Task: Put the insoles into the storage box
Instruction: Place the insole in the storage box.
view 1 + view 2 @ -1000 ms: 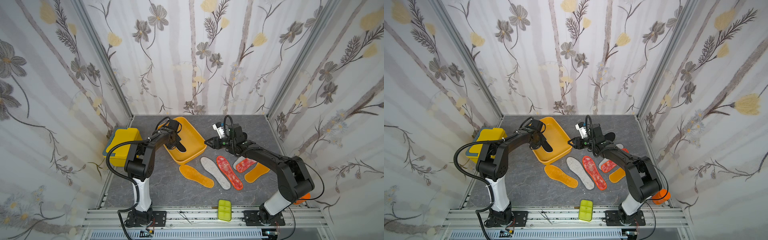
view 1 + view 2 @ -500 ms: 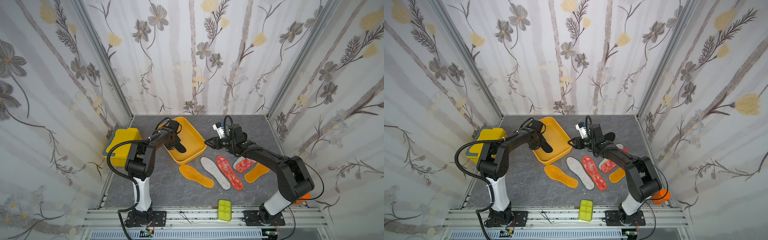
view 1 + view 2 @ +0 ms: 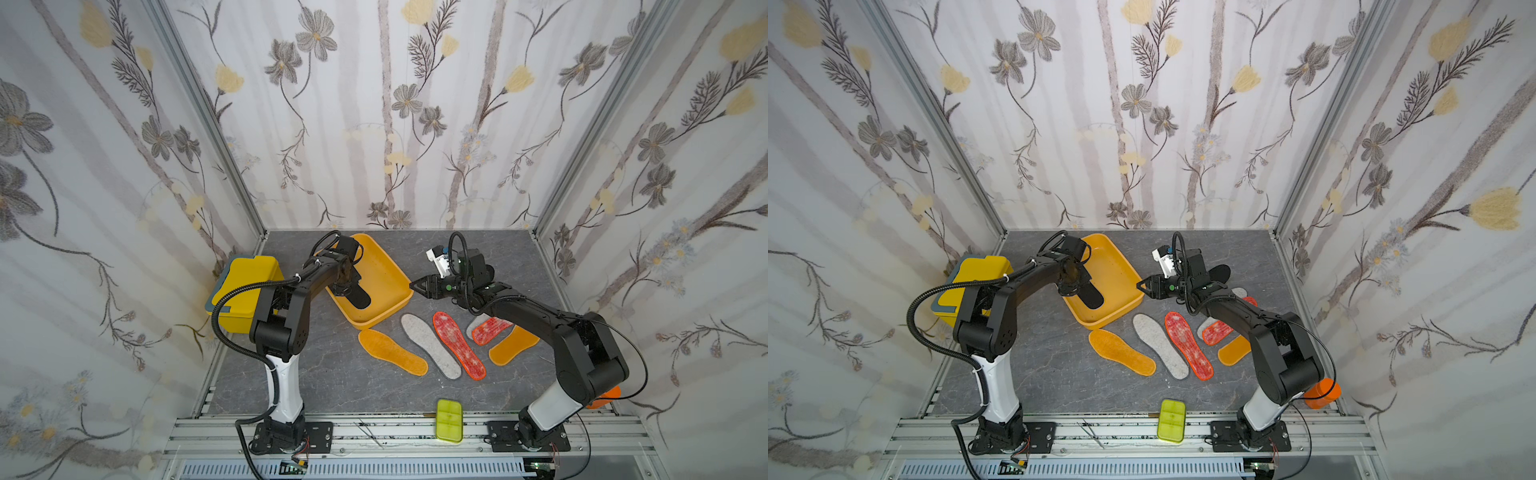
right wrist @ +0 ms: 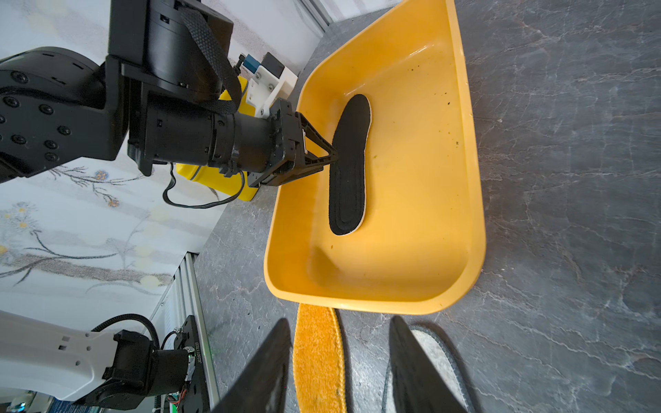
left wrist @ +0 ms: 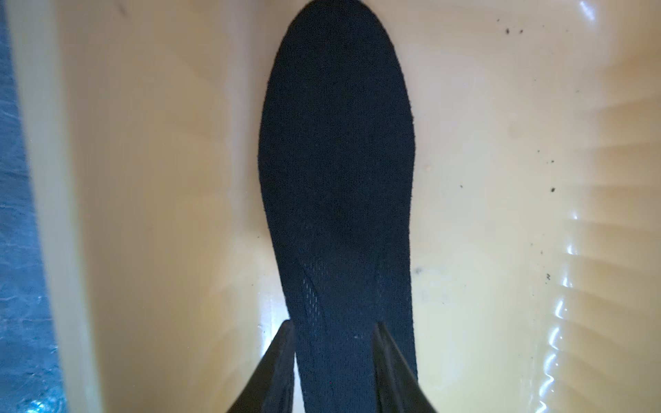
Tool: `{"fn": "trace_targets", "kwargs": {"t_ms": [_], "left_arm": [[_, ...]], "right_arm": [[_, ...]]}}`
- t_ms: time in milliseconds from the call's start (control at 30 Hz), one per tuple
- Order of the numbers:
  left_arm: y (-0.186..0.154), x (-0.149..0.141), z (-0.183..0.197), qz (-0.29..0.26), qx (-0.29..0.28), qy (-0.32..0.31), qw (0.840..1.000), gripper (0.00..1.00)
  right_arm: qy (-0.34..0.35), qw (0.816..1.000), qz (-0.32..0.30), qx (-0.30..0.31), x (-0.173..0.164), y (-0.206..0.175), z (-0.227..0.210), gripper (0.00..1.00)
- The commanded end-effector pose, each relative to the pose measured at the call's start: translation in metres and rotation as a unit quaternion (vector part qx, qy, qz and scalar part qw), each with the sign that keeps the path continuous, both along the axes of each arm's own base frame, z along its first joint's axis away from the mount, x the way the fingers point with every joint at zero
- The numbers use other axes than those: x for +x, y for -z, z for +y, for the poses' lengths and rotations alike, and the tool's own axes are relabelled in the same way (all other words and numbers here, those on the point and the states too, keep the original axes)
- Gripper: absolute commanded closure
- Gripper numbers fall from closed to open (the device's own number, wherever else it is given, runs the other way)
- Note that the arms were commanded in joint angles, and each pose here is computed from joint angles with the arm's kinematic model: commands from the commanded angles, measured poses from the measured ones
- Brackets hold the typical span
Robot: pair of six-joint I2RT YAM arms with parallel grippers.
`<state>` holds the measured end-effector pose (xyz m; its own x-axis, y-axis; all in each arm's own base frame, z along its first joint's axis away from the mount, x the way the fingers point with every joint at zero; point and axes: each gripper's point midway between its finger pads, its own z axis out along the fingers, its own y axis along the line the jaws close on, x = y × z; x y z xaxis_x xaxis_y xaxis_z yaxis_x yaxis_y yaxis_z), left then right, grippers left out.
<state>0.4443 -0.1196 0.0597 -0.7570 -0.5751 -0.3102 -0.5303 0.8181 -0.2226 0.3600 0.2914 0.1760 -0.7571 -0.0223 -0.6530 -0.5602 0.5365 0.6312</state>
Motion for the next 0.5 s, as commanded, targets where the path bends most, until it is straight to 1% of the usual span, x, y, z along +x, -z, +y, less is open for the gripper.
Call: {"fn": "trace_targets", "kwargs": {"t_ms": [0,100,167,233,300,367,400,467], "left_arm": [[-0.004,0.001,0.004,0.0,0.013,0.001,1.0,0.64],[-0.012,0.003,0.002,-0.007,0.007,0.005,1.0,0.61],[-0.027,0.008,-0.002,-0.026,-0.002,0.008,1.0,0.58],[-0.052,0.013,-0.009,-0.057,-0.015,0.019,0.998,0.55],[-0.079,0.018,-0.021,-0.094,-0.043,0.036,0.994,0.5],[-0.109,0.021,-0.038,-0.14,-0.093,0.056,0.984,0.45],[-0.121,0.021,-0.046,-0.162,-0.117,0.064,0.978,0.41],[-0.151,0.018,-0.062,-0.207,-0.171,0.085,0.96,0.3]], "right_arm": [[-0.007,1.0,-0.015,0.012,0.0,-0.009,0.002,0.54],[0.007,1.0,-0.014,0.007,0.003,-0.009,-0.003,0.53],[0.029,1.0,-0.008,0.005,0.007,-0.01,-0.011,0.51],[0.076,0.997,-0.011,0.006,0.016,-0.022,-0.029,0.47],[0.133,0.991,0.0,-0.006,0.027,-0.021,-0.054,0.4],[0.196,0.98,0.013,-0.025,0.038,-0.015,-0.085,0.33],[0.226,0.973,0.018,-0.037,0.043,-0.011,-0.101,0.32],[0.298,0.951,0.031,-0.07,0.05,0.001,-0.138,0.25]]}}
